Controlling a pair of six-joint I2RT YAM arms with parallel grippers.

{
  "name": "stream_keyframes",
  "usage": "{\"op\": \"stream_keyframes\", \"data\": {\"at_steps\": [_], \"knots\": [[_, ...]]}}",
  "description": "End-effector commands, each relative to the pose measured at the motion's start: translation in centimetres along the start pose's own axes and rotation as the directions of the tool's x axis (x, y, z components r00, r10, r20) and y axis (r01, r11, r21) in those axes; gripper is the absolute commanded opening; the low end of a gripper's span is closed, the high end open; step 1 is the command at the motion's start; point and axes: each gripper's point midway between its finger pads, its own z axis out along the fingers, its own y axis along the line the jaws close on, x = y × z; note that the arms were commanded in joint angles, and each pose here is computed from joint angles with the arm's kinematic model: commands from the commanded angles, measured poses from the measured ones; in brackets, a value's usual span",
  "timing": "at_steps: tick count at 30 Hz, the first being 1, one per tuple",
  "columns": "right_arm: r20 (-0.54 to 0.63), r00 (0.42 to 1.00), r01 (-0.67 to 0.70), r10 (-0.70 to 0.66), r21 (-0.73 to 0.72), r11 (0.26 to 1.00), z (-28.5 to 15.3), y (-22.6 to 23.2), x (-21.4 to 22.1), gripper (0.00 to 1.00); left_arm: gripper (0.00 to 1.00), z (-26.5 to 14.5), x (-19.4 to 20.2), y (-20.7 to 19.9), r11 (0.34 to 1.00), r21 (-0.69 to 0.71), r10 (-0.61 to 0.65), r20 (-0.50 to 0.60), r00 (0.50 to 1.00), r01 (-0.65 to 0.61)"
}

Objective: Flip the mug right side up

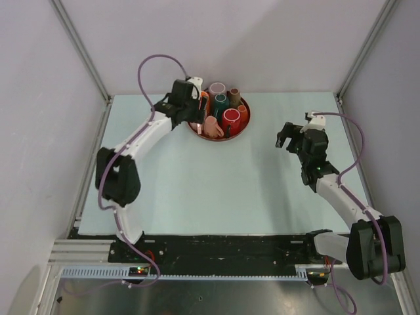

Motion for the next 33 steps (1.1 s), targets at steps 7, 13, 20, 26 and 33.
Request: {"op": "stream_keyframes", "data": {"at_steps": [7, 13, 20, 26, 33], "knots": [[-0.01, 1.0, 0.008, -0.008, 0.035, 0.999, -1.2, 1.0, -0.5, 0.97, 0.66, 8.1, 3.2, 3.7, 0.961, -0.223, -0.178, -0.06, 0.982, 0.161], [-0.058, 0.997, 0.045, -0.041, 0.079, 0.996, -1.3, 0.0, 0.8, 0.98, 0.61, 11.3, 4.0, 2.8, 0.969, -0.187, -0.181, -0.087, 0.98, 0.163], [-0.021, 0.998, 0.06, -0.059, 0.087, 0.994, -1.9, -0.2, -0.4, 0.99, 0.42, 12.4, 6.7, 3.7, 0.956, -0.248, -0.194, -0.14, 0.971, 0.156], [0.022, 0.997, 0.069, -0.071, 0.072, 0.995, -2.0, 0.0, -1.7, 0.99, 0.36, 13.1, 7.8, 4.4, 0.95, -0.282, -0.188, -0.17, 0.967, 0.135], [0.045, 0.996, 0.073, -0.073, 0.019, 0.997, -2.3, 1.1, -2.6, 0.99, 0.01, 11.8, 7.3, 5.3, 0.938, -0.271, -0.265, -0.168, 0.95, 0.214]]}}
